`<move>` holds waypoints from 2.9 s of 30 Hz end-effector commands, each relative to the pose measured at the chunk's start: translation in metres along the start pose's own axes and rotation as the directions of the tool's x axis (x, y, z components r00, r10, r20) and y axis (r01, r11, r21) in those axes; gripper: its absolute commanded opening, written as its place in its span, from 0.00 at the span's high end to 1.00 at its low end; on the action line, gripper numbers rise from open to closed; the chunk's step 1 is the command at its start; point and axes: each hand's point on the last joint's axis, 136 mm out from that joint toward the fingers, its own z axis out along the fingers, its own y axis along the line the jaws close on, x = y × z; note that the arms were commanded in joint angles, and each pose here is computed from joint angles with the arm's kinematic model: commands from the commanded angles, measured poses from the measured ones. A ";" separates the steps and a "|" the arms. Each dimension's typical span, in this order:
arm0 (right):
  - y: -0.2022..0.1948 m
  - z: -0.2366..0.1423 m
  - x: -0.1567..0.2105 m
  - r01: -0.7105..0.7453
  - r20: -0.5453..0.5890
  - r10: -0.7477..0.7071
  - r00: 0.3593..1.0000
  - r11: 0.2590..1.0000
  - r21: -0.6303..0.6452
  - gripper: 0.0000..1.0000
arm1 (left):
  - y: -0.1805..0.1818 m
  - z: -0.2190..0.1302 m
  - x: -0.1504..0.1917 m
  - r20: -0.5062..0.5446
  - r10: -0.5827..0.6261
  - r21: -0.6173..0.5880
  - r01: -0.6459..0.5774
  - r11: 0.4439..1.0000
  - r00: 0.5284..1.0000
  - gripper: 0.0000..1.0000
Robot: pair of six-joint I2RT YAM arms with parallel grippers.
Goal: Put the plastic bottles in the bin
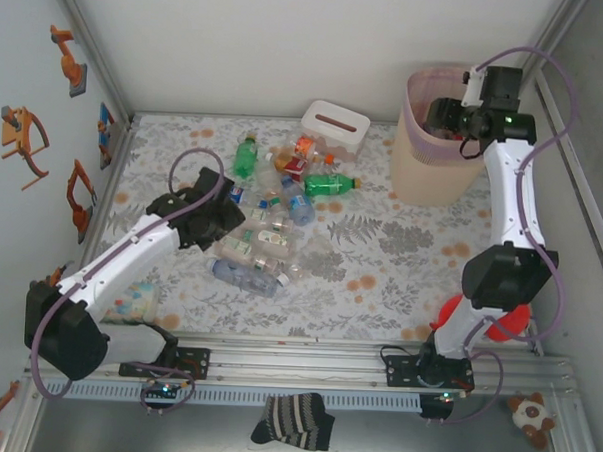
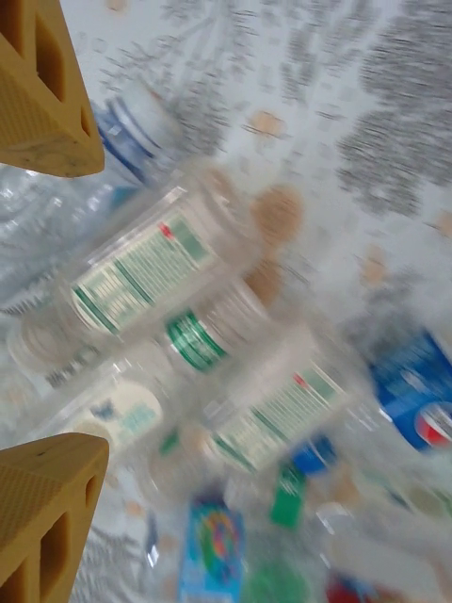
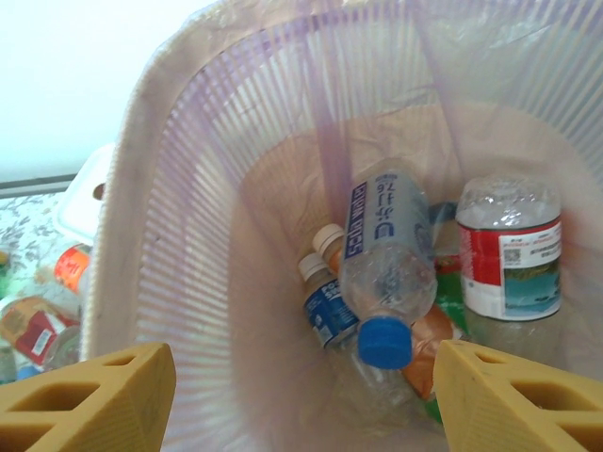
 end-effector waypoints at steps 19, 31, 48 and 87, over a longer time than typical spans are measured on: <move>0.019 -0.025 0.002 0.012 0.053 -0.009 0.999 0.998 -0.066 0.29 | 0.058 0.051 0.081 -0.127 -0.263 -0.201 0.235 0.951 0.956 0.33; 0.020 -0.027 0.003 0.010 0.050 -0.006 0.999 0.997 -0.073 0.29 | 0.066 0.072 0.093 -0.161 -0.277 -0.243 0.234 0.941 0.947 0.27; 0.039 -0.033 0.004 0.031 0.053 -0.026 0.998 0.994 -0.103 0.30 | 0.074 0.070 0.086 -0.132 -0.248 -0.254 0.209 0.944 0.960 0.41; 0.319 -0.148 0.119 0.213 0.115 -0.332 0.936 0.277 -0.937 0.21 | -0.189 -0.208 -0.034 0.473 0.184 0.829 -0.506 0.239 0.862 0.48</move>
